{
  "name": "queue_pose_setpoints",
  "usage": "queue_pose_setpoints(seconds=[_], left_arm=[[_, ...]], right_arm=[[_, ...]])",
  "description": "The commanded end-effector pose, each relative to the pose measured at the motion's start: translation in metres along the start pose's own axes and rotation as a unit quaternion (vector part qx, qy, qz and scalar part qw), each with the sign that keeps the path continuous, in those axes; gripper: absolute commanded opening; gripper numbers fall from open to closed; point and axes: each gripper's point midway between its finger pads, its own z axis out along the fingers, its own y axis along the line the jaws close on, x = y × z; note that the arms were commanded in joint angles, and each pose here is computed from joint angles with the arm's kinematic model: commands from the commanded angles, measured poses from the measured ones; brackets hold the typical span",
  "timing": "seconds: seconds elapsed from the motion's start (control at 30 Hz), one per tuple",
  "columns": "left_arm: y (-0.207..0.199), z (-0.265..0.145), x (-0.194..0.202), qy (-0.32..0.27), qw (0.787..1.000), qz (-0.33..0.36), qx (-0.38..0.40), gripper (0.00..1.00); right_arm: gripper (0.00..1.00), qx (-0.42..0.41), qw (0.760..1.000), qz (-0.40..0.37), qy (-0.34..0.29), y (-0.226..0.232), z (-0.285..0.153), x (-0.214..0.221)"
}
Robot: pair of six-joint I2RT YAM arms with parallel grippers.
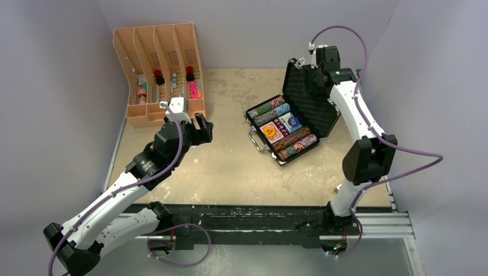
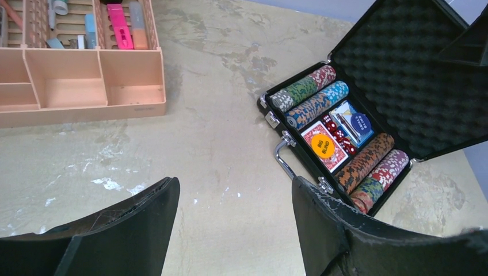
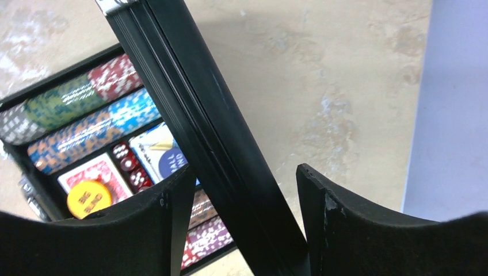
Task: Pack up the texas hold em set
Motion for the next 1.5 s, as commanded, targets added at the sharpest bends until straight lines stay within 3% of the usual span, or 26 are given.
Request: queue_pose_setpoints(seconds=[0.0, 0.23, 0.43, 0.57, 0.73, 0.97, 1.03, 1.13, 1.23, 1.47], left_arm=[[-0.015, 0.003, -0.011, -0.014, 0.999, -0.013, 0.03, 0.71], [-0.02, 0.012, -0.006, 0.0, 1.0, -0.013, 0.028, 0.71], [-0.035, 0.015, -0.004, 0.015, 0.998, -0.001, 0.06, 0.71], [-0.039, 0.019, -0.001, 0.019, 0.998, -0.008, 0.065, 0.71], [-0.041, 0.035, 0.011, 0.034, 0.998, -0.038, 0.046, 0.71], [-0.071, 0.094, 0.045, 0.07, 0.988, -0.126, 0.046, 0.72], [-0.078, 0.116, 0.054, 0.077, 0.987, -0.137, 0.045, 0.59], [-0.074, 0.156, 0.068, 0.1, 0.985, -0.141, 0.023, 0.37], [-0.072, 0.184, 0.07, 0.096, 0.986, -0.137, 0.015, 0.33], [-0.061, 0.227, 0.096, 0.118, 0.984, -0.137, -0.005, 0.31]], right_arm=[[0.67, -0.064, 0.998, 0.003, -0.005, 0.041, -0.034, 0.008], [0.71, -0.117, 0.993, -0.025, -0.02, 0.099, -0.067, 0.015], [0.81, -0.192, 0.979, -0.059, -0.039, 0.172, -0.105, 0.028], [0.82, -0.243, 0.967, -0.015, -0.071, 0.19, -0.121, 0.027], [0.76, -0.222, 0.967, 0.079, -0.099, 0.18, -0.118, 0.026], [0.66, -0.169, 0.972, 0.157, -0.034, 0.154, -0.055, 0.065], [0.6, -0.174, 0.972, 0.157, -0.028, 0.154, -0.043, 0.073], [0.39, -0.181, 0.975, 0.13, -0.012, 0.16, -0.029, 0.083], [0.33, -0.181, 0.977, 0.113, 0.008, 0.165, -0.018, 0.092], [0.34, -0.169, 0.98, 0.104, 0.024, 0.168, 0.002, 0.107]])
